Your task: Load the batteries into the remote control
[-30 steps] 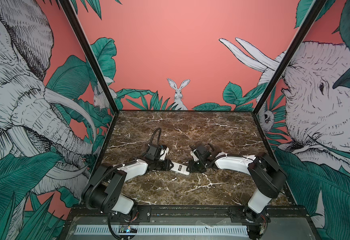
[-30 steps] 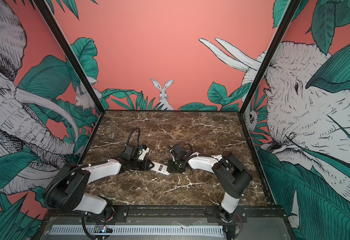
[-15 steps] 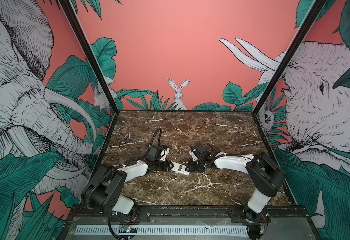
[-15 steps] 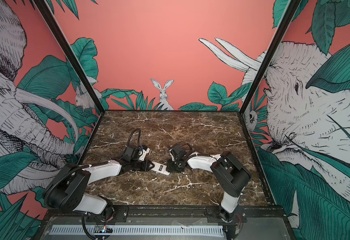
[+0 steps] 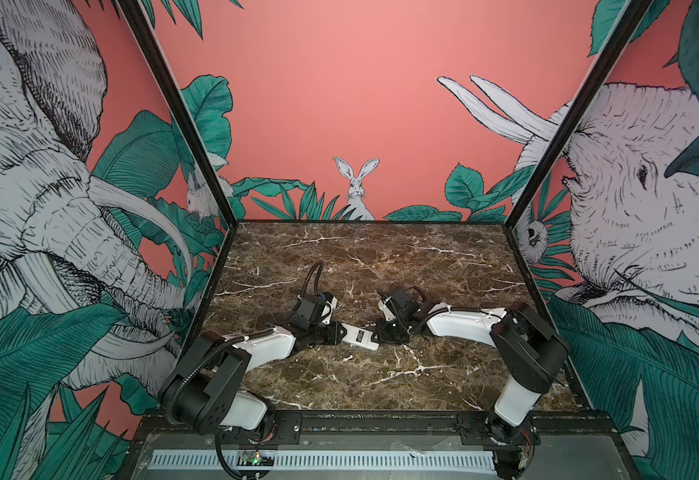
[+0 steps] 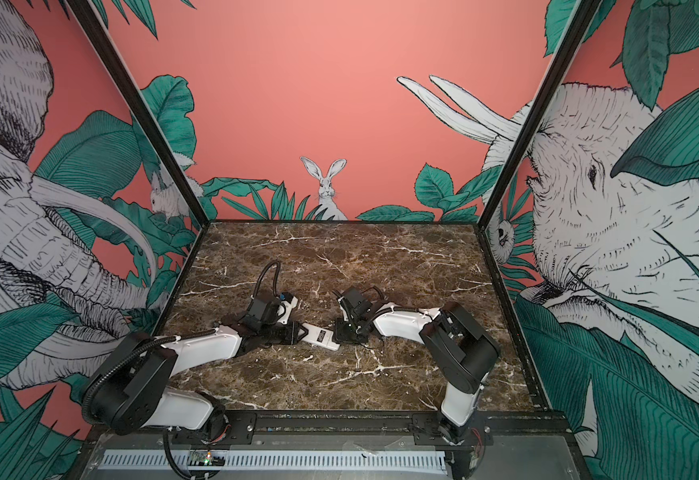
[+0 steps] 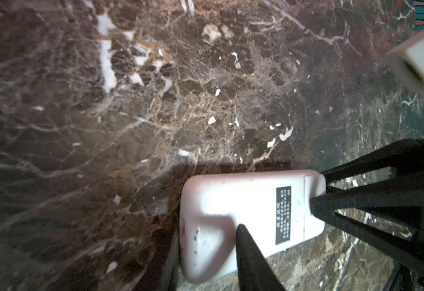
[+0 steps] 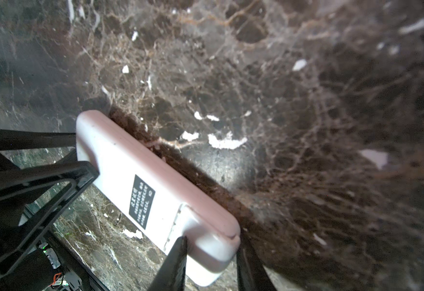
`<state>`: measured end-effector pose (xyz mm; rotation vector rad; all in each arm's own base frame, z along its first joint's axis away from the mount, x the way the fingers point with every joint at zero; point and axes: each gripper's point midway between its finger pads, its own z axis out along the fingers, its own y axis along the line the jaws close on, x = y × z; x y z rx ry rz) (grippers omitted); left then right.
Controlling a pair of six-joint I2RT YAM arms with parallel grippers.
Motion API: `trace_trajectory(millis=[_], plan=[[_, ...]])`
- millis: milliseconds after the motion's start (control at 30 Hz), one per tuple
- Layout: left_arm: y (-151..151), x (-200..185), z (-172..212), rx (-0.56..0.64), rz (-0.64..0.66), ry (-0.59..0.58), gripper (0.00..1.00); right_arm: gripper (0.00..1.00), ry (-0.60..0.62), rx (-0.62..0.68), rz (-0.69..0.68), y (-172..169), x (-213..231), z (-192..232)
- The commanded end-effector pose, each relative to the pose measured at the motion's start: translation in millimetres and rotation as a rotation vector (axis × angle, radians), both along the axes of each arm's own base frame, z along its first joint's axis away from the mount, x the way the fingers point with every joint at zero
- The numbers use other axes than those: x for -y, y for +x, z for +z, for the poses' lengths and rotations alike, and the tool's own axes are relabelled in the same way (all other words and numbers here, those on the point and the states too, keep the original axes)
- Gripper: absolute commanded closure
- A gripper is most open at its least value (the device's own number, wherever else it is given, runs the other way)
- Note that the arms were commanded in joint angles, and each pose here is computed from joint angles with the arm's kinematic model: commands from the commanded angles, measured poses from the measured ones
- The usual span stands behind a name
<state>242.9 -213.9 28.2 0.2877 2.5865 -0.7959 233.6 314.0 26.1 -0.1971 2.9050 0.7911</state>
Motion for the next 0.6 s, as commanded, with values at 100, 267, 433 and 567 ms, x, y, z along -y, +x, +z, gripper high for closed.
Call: trace_trajectory(millis=[100, 267, 433, 567], plan=[[-52, 4, -22, -0.160, -0.094, 0.005, 0.64, 0.70, -0.086, -0.021, 0.027, -8, 2, -29], [-54, 5, -20, -0.160, -0.091, -0.006, 0.64, 0.70, -0.086, -0.027, 0.024, -11, -5, -30], [-57, 6, -18, -0.163, -0.084, -0.021, 0.64, 0.70, -0.084, -0.021, 0.013, -9, -9, -30], [-59, 10, -18, -0.168, -0.082, -0.047, 0.65, 0.70, -0.087, -0.016, 0.022, -6, -15, -31]])
